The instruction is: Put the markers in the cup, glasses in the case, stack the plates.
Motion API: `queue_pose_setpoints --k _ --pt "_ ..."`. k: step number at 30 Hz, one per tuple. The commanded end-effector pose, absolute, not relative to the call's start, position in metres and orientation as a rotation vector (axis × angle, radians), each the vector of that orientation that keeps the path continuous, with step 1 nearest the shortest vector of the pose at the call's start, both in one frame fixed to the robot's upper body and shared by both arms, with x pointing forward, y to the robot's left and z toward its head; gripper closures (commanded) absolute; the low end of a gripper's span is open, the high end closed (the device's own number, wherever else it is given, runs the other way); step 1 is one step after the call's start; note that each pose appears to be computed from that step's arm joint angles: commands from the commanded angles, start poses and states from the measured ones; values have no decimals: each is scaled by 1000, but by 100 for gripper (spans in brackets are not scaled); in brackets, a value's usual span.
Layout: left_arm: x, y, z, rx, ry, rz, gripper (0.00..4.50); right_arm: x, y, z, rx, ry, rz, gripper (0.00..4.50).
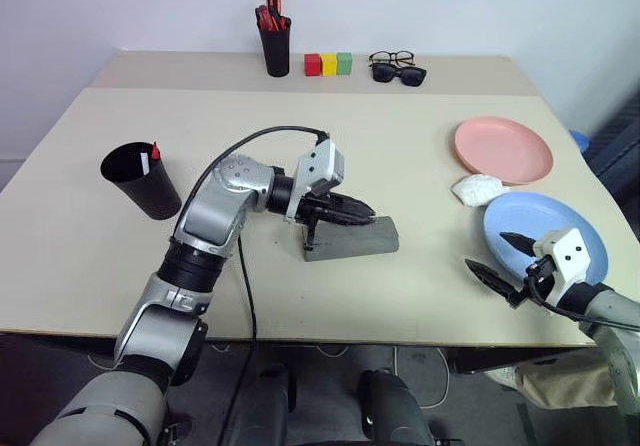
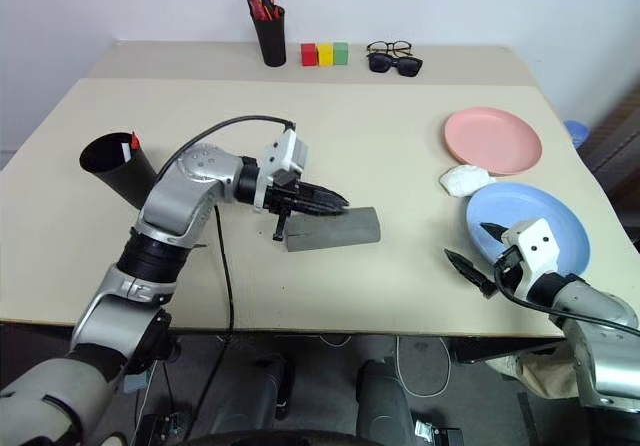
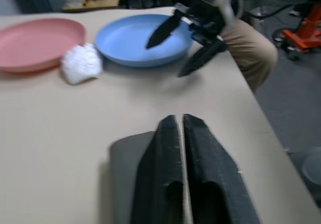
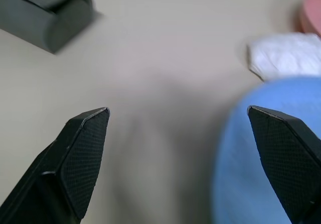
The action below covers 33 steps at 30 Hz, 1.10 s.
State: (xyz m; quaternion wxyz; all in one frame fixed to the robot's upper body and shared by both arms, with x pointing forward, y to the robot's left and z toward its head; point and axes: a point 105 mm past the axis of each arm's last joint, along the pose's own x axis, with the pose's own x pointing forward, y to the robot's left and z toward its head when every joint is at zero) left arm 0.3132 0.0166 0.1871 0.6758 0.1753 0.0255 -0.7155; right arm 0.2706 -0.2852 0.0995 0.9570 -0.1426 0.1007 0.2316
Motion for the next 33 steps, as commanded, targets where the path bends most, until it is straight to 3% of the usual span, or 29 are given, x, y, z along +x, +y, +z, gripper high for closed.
queue_pose_setpoints --k 1,6,33 --pt "307 13 191 402 44 -1614 262 274 -293 101 -330 199 455 0" --pt "306 11 195 390 38 -1598 5 277 -294 98 -337 209 445 0" --pt "304 4 187 420 33 -1577 5 272 -298 103 -391 277 356 0"
